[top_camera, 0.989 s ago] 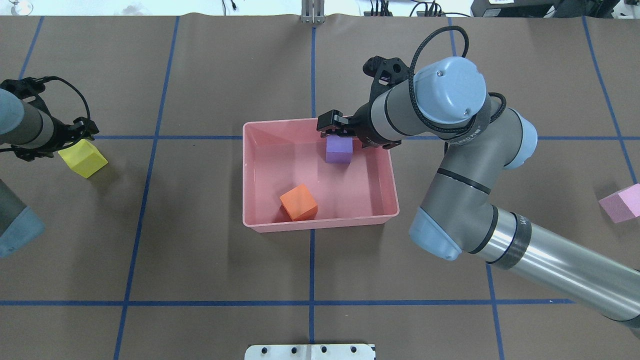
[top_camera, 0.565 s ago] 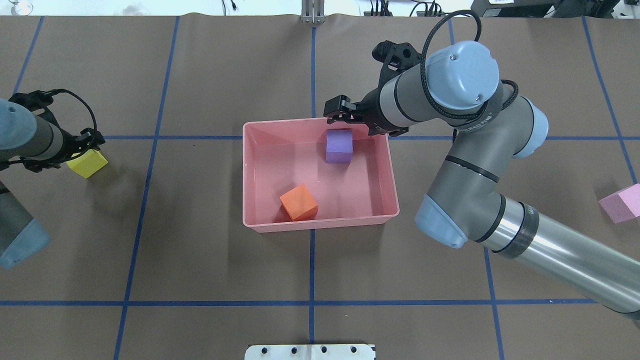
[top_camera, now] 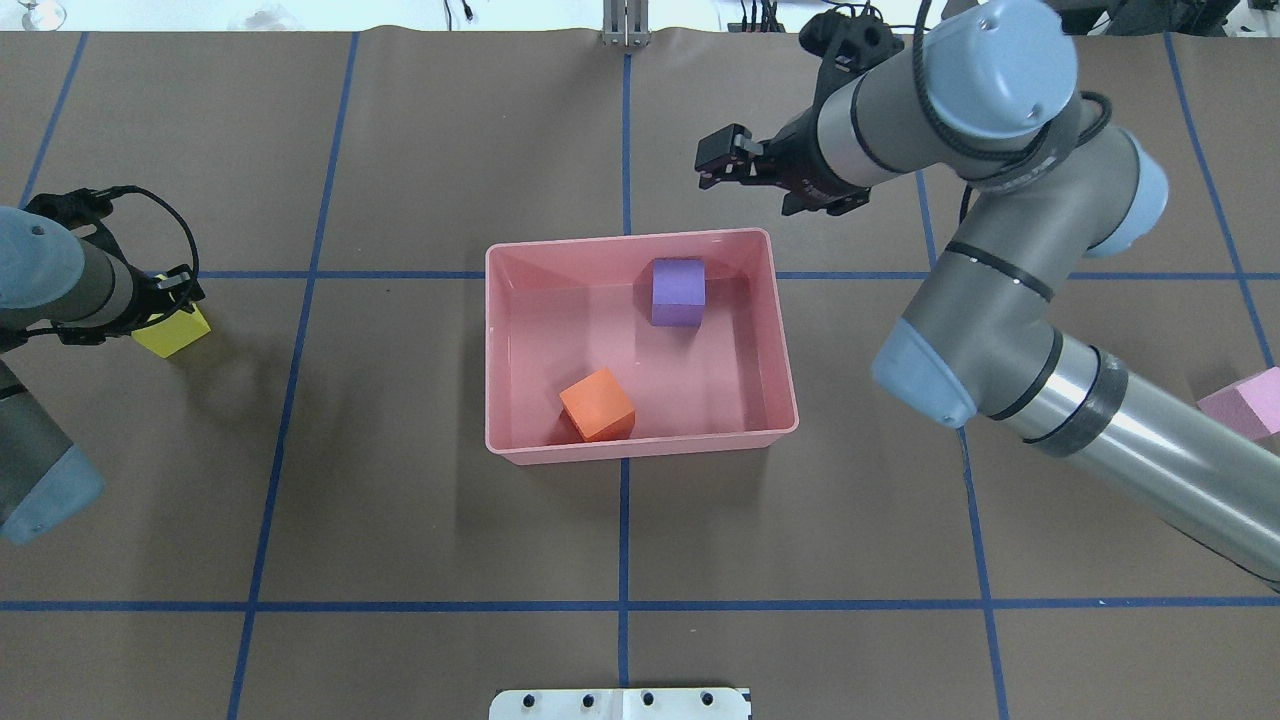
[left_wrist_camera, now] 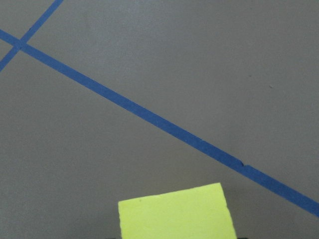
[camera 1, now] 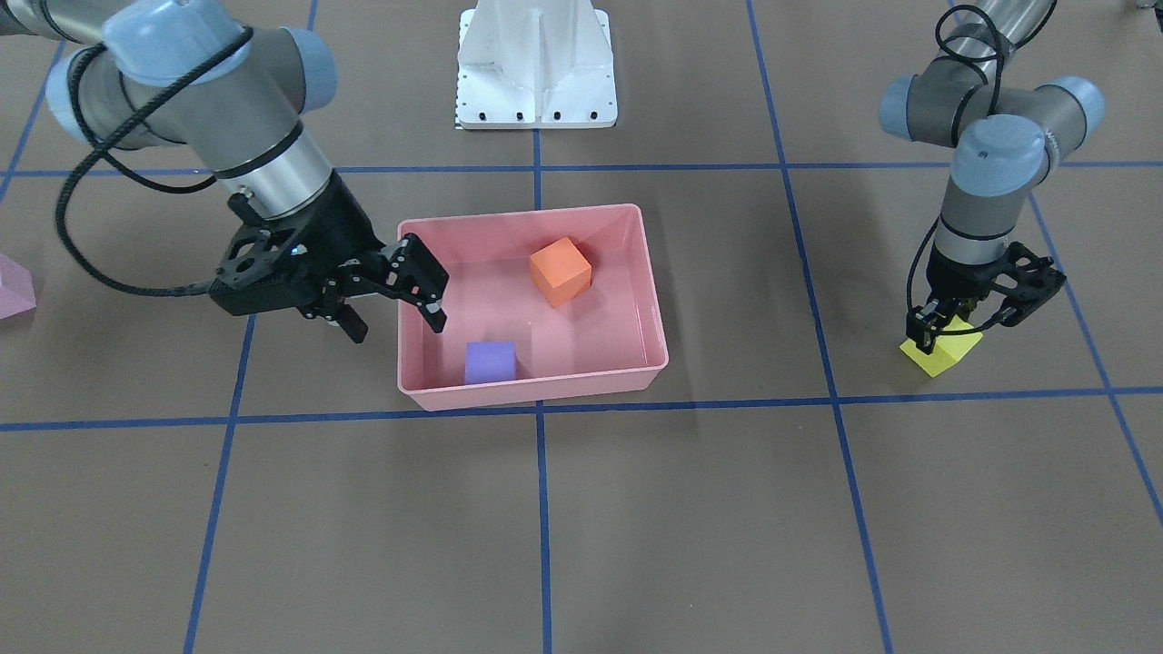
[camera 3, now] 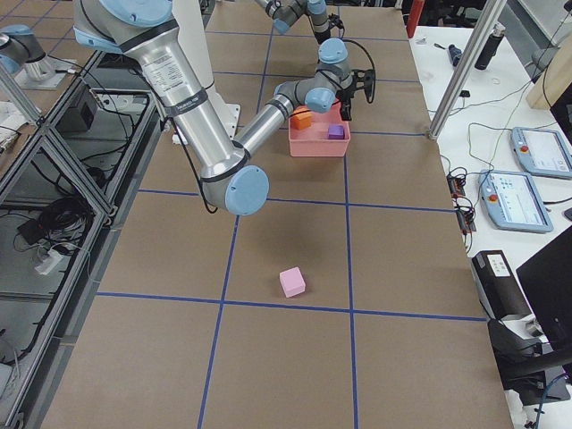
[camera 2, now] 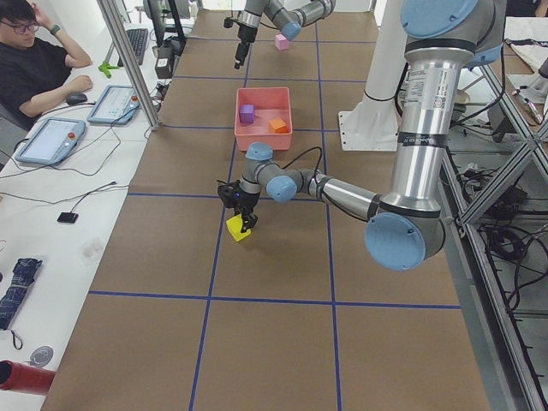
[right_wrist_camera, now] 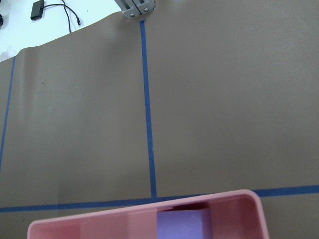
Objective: Place blocks into pink bin with both arms
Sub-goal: 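Grasp the yellow cube with the left gripper while the right gripper withdraws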
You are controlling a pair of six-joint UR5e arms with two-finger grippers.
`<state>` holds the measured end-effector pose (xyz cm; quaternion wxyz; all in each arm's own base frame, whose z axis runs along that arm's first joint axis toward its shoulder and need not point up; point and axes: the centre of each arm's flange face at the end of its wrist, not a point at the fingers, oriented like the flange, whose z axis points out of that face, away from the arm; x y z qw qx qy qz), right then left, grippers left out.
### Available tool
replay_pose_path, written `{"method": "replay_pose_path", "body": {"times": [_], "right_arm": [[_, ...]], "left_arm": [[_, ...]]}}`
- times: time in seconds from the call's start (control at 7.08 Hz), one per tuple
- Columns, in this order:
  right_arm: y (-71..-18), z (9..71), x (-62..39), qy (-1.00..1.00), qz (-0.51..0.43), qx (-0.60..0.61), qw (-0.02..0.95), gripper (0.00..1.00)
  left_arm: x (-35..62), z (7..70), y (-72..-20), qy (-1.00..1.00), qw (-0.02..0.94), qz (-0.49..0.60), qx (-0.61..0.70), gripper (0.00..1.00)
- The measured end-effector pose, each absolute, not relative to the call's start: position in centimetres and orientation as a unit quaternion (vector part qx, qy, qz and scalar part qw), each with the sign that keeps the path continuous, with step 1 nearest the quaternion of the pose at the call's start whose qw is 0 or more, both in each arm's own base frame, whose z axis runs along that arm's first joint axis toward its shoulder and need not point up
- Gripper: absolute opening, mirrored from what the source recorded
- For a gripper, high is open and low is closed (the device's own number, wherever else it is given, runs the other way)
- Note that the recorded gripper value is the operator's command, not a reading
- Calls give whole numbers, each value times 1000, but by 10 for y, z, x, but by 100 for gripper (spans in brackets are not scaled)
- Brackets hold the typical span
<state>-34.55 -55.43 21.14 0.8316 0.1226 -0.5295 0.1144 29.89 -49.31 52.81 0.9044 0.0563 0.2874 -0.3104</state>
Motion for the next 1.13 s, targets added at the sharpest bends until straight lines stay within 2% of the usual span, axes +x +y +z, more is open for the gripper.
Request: {"method": "replay_pose_path", "body": {"times": [0.28,0.56,1.13], "right_arm": [[-589,263,-242,-522,89,119,840,100],[-597,341,-151,-501,63,124,854,100],[-539,521,-82,-411,-61,132,900,100]], "left_arm": [[287,517,-506,298,897,-321,64,0],[264,480,-538,319,882,-342,62,0],[269,301,-561,365,862,-348,58,0]]}}
